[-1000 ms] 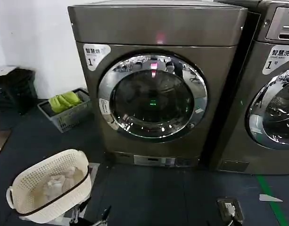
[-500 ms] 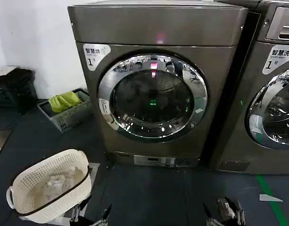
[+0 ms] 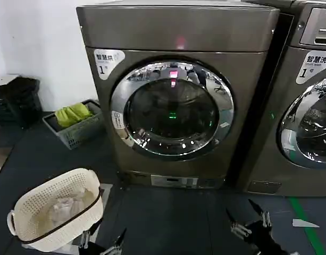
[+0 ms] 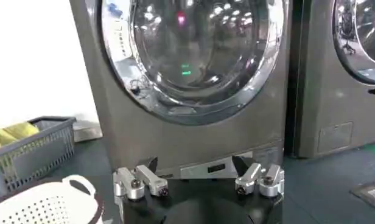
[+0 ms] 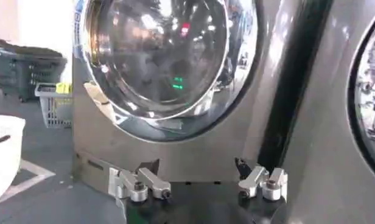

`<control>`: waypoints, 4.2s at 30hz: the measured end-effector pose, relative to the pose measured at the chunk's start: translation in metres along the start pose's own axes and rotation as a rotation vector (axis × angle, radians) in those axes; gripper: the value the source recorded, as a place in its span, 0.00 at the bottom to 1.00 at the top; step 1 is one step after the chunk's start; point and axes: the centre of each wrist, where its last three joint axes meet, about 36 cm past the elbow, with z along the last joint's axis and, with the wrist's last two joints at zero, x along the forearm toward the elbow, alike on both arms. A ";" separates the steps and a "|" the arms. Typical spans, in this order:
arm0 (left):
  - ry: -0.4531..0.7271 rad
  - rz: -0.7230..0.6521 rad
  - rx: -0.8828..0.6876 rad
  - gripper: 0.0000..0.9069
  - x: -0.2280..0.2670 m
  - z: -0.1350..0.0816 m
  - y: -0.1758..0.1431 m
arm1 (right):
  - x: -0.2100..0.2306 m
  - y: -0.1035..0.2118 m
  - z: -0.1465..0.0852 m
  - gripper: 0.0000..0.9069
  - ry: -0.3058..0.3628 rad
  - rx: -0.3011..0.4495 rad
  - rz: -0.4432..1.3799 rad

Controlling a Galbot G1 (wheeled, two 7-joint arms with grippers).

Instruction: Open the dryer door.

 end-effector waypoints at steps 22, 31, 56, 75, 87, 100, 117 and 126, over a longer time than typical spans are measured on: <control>-0.015 0.000 -0.011 1.00 0.000 -0.002 -0.002 | -0.099 -0.037 -0.019 1.00 -0.160 0.033 -0.196; -0.018 -0.004 -0.020 1.00 0.000 -0.002 -0.003 | -0.141 -0.037 -0.027 1.00 -0.218 0.019 -0.248; -0.036 -0.023 -0.022 1.00 0.004 -0.005 -0.009 | -0.244 -0.009 -0.070 1.00 -0.295 0.037 -0.395; -0.042 -0.030 -0.021 1.00 0.004 -0.005 -0.010 | -0.296 0.037 -0.096 1.00 -0.309 0.034 -0.455; -0.044 -0.033 -0.019 1.00 0.002 -0.003 -0.009 | -0.321 0.062 -0.105 1.00 -0.306 0.028 -0.482; -0.050 -0.036 -0.020 1.00 0.001 -0.003 -0.009 | -0.349 0.087 -0.119 1.00 -0.316 0.038 -0.508; -0.053 -0.039 -0.025 1.00 0.001 -0.003 -0.009 | -0.375 0.126 -0.138 1.00 -0.326 0.027 -0.524; -0.056 -0.039 -0.025 1.00 -0.001 -0.002 -0.009 | -0.380 0.140 -0.144 1.00 -0.330 0.025 -0.540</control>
